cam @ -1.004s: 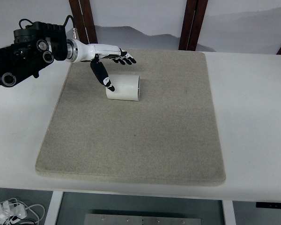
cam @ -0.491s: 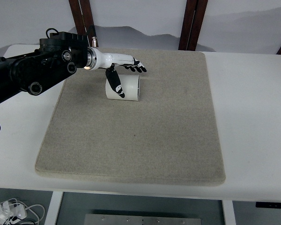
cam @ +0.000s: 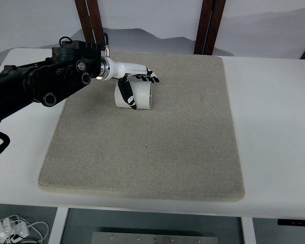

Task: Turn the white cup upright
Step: 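Lower the left hand and hook fingers into the cup's open end, then lift and rotate the cup upward with the left hand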

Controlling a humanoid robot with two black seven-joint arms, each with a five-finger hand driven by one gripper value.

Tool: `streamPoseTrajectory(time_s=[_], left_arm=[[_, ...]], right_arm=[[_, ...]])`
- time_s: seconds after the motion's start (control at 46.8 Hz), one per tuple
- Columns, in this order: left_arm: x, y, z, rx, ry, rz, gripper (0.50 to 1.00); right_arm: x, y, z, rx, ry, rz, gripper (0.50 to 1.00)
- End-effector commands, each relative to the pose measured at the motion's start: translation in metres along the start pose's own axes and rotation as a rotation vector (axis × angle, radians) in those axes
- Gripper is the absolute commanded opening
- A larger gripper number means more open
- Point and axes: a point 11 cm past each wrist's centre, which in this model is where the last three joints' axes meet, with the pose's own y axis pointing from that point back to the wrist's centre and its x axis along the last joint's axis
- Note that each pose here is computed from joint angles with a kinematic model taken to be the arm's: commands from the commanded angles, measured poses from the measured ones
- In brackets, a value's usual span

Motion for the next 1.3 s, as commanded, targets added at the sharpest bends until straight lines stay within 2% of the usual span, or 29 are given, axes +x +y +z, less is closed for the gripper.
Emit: streamPoseTrajectory(time_s=[0.0,0.192,0.32,0.449,0.513,0.598,0.662,0.854,1.153,1.282], left_arm=[[-0.005,-0.001,-0.002,0.010,-0.013,-0.013,0.988],[-0.006,-0.002,-0.003,0.013,-0.017,-0.015,0.966],[-0.005,-0.002,-0.003,0.014,-0.019,-0.013,0.834],[-0.005,-0.002,-0.003,0.014,-0.018,-0.010,0.769],[-0.004,-0.002,-0.003,0.014,-0.017,0.000,0.722],[-0.003,-0.001,-0.003,0.012,-0.013,0.004,0.626],[-0.001,-0.001,-0.002,0.007,-0.009,0.008,0.598],[0.006,0.001,0.001,-0.023,0.032,0.034,0.572],[0.027,0.010,0.004,-0.183,0.346,0.107,0.570],[0.032,0.015,-0.006,-0.248,0.501,0.128,0.570]], right_arm=[[0.000,0.000,0.000,0.000,0.000,0.000,0.952],[0.000,0.000,0.000,0.000,0.000,0.000,0.952],[0.000,0.000,0.000,0.000,0.000,0.000,0.952],[0.000,0.000,0.000,0.000,0.000,0.000,0.952],[0.000,0.000,0.000,0.000,0.000,0.000,0.952],[0.000,0.000,0.000,0.000,0.000,0.000,0.952],[0.000,0.000,0.000,0.000,0.000,0.000,0.952],[0.000,0.000,0.000,0.000,0.000,0.000,0.952],[0.000,0.000,0.000,0.000,0.000,0.000,0.952],[0.000,0.000,0.000,0.000,0.000,0.000,0.952]])
